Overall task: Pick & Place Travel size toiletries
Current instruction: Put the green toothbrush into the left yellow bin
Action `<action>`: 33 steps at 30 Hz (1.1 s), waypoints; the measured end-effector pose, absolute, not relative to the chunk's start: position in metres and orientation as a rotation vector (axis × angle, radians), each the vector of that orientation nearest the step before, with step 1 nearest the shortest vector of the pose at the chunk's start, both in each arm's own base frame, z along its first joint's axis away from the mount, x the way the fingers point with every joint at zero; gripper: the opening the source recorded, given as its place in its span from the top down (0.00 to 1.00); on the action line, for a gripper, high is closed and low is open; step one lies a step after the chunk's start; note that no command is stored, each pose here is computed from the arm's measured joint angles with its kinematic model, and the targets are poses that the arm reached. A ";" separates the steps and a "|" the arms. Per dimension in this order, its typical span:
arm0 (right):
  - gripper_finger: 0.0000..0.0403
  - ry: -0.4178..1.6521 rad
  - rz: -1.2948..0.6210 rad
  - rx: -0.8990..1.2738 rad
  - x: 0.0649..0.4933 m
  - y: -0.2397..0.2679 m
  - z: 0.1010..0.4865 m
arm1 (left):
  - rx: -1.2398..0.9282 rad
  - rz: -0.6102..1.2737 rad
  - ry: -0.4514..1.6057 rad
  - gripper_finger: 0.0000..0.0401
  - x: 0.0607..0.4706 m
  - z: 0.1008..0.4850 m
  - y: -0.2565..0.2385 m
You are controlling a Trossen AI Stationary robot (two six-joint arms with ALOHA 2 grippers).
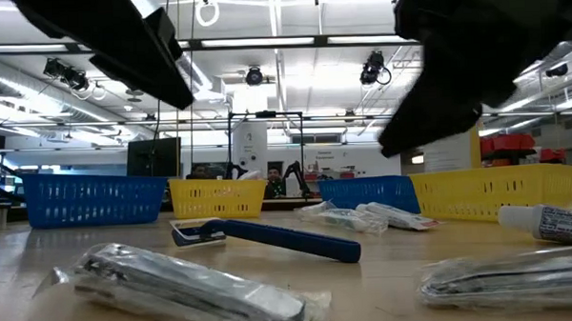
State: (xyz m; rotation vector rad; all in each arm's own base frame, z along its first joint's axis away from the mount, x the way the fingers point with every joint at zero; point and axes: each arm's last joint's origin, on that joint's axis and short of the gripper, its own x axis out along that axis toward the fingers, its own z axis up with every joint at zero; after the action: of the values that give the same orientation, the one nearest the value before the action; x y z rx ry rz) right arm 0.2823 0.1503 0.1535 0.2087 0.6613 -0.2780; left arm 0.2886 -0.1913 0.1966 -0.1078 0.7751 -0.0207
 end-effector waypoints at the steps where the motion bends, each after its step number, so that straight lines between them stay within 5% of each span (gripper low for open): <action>1: 0.50 0.631 -0.303 0.234 0.285 0.148 0.155 | -0.107 -0.017 0.771 0.59 0.289 0.197 -0.191; 8: 0.53 0.512 -0.352 0.271 0.305 0.141 0.144 | -0.102 0.002 0.764 0.59 0.288 0.197 -0.191; 25: 0.57 0.886 -0.410 0.332 0.338 0.082 0.151 | -0.097 0.013 0.766 0.59 0.288 0.197 -0.190; 33: 0.58 0.909 -0.423 0.368 0.347 0.079 0.148 | -0.099 0.021 0.767 0.59 0.290 0.197 -0.187</action>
State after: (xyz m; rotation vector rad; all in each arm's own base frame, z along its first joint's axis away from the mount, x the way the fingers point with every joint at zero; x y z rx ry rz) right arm 0.3465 0.0788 0.1477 0.3684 0.9089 -0.4233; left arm 0.2898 -0.1873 0.1968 -0.0985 0.7666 0.0212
